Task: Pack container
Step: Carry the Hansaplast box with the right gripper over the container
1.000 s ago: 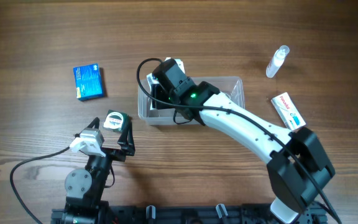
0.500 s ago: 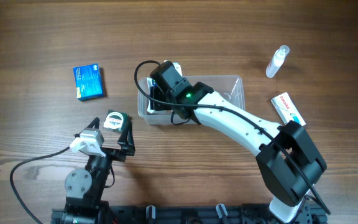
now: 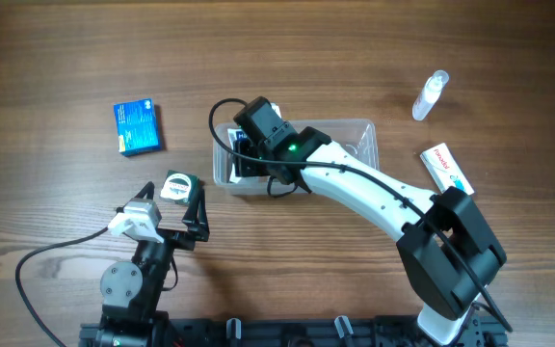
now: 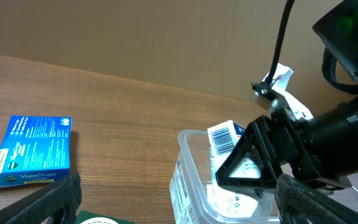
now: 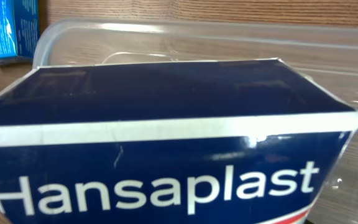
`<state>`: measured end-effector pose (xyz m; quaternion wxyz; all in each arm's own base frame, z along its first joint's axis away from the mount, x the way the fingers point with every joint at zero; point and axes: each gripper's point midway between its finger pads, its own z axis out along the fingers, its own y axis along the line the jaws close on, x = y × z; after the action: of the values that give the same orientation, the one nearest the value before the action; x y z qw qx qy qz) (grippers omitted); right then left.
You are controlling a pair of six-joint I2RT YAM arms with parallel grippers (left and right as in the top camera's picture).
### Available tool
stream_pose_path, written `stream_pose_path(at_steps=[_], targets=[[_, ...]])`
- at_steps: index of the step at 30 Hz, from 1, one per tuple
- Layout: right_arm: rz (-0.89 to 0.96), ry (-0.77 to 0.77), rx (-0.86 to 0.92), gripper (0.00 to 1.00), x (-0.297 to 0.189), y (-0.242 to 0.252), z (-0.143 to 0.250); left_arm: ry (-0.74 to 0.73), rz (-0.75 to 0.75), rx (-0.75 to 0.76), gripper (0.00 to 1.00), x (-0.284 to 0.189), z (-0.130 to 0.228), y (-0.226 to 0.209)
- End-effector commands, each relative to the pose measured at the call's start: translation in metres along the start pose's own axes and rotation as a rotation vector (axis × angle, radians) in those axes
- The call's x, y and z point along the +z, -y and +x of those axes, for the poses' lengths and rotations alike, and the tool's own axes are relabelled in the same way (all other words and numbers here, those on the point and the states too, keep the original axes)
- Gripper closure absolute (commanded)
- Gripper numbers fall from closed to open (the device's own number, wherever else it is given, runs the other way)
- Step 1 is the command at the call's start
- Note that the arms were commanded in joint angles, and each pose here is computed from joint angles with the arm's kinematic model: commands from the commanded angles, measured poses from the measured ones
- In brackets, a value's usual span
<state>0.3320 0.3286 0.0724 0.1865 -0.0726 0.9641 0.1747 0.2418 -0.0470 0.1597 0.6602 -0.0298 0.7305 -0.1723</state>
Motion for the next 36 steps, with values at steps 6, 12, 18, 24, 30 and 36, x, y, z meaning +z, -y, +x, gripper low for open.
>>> stream_pose_path(at_steps=[6,12,18,24,30,36], targets=[[0.145,0.096,-0.164,0.36,-0.014,0.021,-0.019,-0.003,-0.008,0.004,0.00,0.000,0.002,-0.003],[0.106,0.091,-0.155,0.36,-0.022,0.013,-0.019,-0.003,-0.008,0.005,0.00,0.000,0.002,-0.003],[0.087,0.123,-0.152,0.36,-0.035,0.008,-0.026,-0.003,-0.008,0.005,0.00,0.000,0.002,-0.003],[0.082,0.131,-0.148,0.36,-0.043,0.007,-0.027,-0.003,-0.008,0.004,0.00,0.000,0.002,-0.003],[0.081,0.133,-0.148,0.36,-0.044,0.007,-0.027,-0.003,-0.008,0.005,0.00,0.000,0.002,-0.003],[0.081,0.133,-0.149,0.36,-0.045,0.007,-0.027,-0.003,-0.008,0.004,0.00,0.000,0.002,-0.003]])
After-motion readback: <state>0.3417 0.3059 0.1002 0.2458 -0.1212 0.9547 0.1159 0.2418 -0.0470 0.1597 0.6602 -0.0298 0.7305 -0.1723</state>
